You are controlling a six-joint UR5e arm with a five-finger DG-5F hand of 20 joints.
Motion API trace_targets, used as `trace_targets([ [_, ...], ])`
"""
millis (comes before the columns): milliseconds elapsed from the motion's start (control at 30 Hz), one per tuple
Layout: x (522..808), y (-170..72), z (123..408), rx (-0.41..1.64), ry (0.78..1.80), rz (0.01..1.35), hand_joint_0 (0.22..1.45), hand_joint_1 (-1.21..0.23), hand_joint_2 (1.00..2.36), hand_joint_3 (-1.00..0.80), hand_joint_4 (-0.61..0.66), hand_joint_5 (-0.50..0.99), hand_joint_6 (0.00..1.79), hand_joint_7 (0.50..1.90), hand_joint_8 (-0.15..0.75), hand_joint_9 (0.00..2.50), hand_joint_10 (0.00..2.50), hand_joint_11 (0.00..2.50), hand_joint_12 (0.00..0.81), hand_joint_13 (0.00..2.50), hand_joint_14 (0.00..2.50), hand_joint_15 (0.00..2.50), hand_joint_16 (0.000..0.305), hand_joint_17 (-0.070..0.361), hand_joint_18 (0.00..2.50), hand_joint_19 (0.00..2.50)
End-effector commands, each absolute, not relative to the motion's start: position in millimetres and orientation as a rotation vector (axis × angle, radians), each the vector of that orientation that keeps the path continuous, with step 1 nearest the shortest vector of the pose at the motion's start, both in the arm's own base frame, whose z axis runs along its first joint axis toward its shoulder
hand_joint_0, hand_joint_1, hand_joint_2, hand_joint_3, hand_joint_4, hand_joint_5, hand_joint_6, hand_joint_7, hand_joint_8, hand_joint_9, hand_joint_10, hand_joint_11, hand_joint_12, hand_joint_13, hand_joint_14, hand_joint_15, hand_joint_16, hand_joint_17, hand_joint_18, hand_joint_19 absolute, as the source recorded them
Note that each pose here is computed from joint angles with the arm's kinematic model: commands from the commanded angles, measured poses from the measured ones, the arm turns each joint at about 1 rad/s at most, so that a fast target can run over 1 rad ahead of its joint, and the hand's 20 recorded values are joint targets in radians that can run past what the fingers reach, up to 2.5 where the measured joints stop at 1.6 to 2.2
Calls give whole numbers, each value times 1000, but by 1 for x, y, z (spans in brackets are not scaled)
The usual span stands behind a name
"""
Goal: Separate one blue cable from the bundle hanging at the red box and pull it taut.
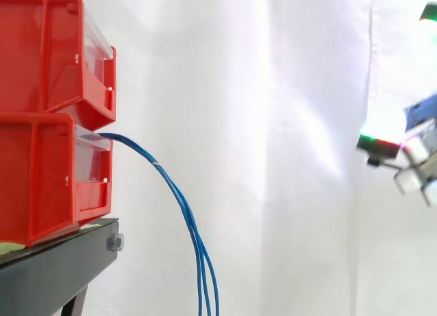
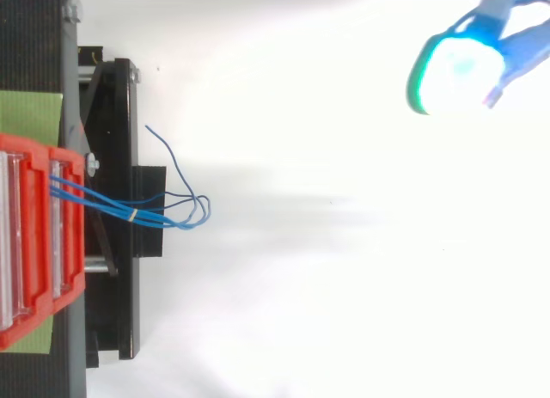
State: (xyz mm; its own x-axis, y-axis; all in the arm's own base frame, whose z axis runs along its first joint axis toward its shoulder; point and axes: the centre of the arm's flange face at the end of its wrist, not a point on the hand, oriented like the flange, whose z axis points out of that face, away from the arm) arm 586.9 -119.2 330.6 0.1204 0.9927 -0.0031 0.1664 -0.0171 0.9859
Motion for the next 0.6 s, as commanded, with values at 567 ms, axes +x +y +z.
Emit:
trace_targets([
  [567,659,-77,268,1364,1157,986,564,-568,1000,-496,277,-185,503,889,283,739,17,490,342,606,12,340,42,95,497,486],
])
